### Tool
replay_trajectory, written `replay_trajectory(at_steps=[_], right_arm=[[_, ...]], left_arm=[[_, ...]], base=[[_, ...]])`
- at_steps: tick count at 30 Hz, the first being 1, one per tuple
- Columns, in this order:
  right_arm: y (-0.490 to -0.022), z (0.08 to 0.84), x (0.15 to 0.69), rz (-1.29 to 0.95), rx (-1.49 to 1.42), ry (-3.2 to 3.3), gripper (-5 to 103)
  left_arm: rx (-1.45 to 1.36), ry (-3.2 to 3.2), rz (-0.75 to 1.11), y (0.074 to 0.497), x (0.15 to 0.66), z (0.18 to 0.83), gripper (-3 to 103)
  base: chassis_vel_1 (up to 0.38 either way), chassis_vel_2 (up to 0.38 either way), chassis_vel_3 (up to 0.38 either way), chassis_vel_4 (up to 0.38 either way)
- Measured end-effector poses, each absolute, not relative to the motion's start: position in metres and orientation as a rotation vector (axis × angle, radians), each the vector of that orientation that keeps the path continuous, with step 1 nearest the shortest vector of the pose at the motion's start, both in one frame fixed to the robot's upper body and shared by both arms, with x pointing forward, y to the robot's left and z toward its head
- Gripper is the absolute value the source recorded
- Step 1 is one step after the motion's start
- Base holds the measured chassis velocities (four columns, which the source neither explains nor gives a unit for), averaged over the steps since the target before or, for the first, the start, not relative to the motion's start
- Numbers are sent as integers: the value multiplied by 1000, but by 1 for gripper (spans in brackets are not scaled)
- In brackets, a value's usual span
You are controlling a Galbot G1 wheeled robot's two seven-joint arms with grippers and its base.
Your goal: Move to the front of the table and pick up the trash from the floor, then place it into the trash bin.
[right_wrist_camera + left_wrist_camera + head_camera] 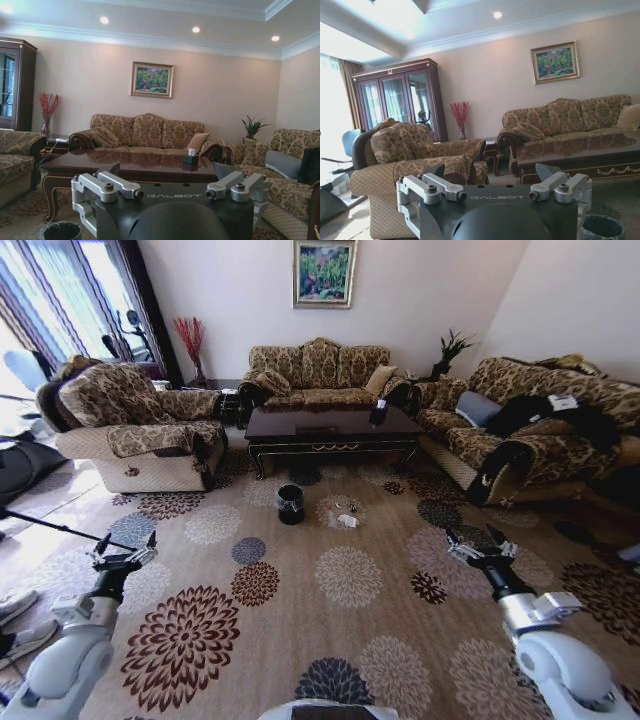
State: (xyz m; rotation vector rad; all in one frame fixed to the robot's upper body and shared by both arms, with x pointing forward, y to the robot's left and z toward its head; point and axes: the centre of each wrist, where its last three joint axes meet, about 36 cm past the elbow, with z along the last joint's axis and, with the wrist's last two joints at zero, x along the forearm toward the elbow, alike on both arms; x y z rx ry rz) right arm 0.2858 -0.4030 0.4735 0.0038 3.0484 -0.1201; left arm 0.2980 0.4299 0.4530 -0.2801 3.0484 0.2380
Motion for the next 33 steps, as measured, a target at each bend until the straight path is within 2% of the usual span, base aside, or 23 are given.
replay_trajectory(at_steps=[33], right_arm=[[-402, 476, 291, -60, 32, 3064, 100]], left_arm=[[-267, 3117, 184, 422, 295, 454, 100]], base=[[0, 0, 0, 0]])
